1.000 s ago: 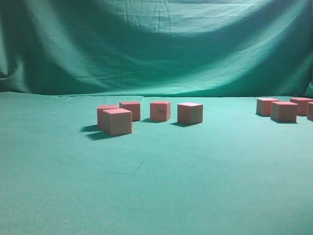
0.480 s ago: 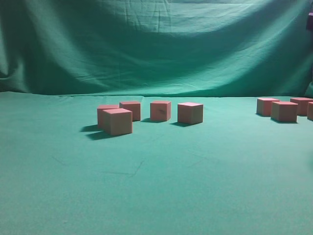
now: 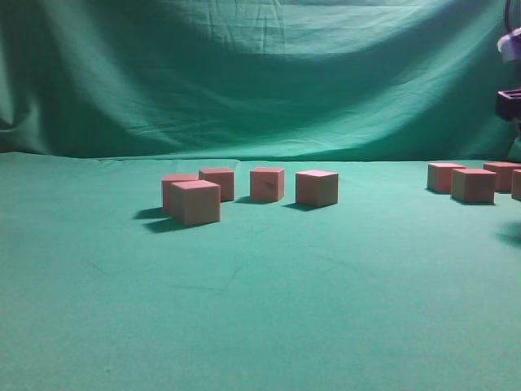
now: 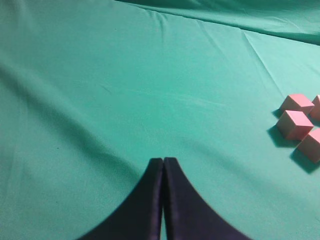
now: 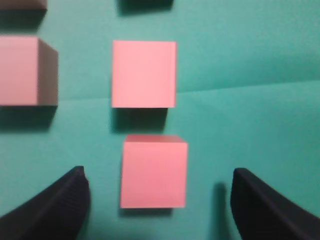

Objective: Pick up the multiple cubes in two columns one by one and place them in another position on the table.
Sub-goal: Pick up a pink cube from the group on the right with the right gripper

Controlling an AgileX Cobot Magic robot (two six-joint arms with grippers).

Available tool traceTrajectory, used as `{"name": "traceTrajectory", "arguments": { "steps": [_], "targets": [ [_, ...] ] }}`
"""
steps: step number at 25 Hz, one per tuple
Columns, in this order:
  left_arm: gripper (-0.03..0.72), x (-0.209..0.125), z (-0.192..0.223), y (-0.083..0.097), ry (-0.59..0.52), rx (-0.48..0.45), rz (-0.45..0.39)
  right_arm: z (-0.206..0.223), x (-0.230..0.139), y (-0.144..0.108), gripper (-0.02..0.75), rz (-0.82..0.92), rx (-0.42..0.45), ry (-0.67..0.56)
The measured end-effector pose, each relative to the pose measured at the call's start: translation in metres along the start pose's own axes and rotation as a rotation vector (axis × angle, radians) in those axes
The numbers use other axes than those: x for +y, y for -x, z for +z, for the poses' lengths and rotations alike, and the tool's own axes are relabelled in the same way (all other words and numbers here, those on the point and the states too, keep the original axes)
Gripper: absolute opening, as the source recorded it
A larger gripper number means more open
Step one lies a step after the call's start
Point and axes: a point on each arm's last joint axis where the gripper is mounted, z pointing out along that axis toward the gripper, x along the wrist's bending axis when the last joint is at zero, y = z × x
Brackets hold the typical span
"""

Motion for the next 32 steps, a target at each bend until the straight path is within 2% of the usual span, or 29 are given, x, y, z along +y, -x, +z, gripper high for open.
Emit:
{"name": "traceTrajectory", "arguments": {
  "steps": [8,11,14,15,20,24,29,32],
  "targets": [
    [0.0,0.0,0.0,0.0,0.0,0.0,0.0,0.017,0.002,0.003,0.575,0.021,0.007,0.004],
    [0.0,0.0,0.0,0.0,0.0,0.0,0.0,0.019,0.002,0.002,0.443,0.02,0.009,0.005],
    [0.0,0.0,0.0,0.0,0.0,0.0,0.0,0.019,0.002,0.002,0.269,0.021,0.009,0.005],
    [0.0,0.0,0.0,0.0,0.0,0.0,0.0,0.019,0.002,0.003,0.252,0.021,0.008,0.001],
    [0.0,0.0,0.0,0.0,0.0,0.0,0.0,0.012,0.004,0.004,0.262,0.041,-0.007,-0.06],
    [0.0,0.0,0.0,0.0,0.0,0.0,0.0,-0.016,0.012,0.006,0.262,0.083,0.001,-0.069],
    [0.0,0.0,0.0,0.0,0.0,0.0,0.0,-0.067,0.009,0.0,0.262,0.037,0.111,-0.022],
    [0.0,0.0,0.0,0.0,0.0,0.0,0.0,-0.09,0.001,-0.023,0.262,-0.104,0.212,-0.006]
  ]
}}
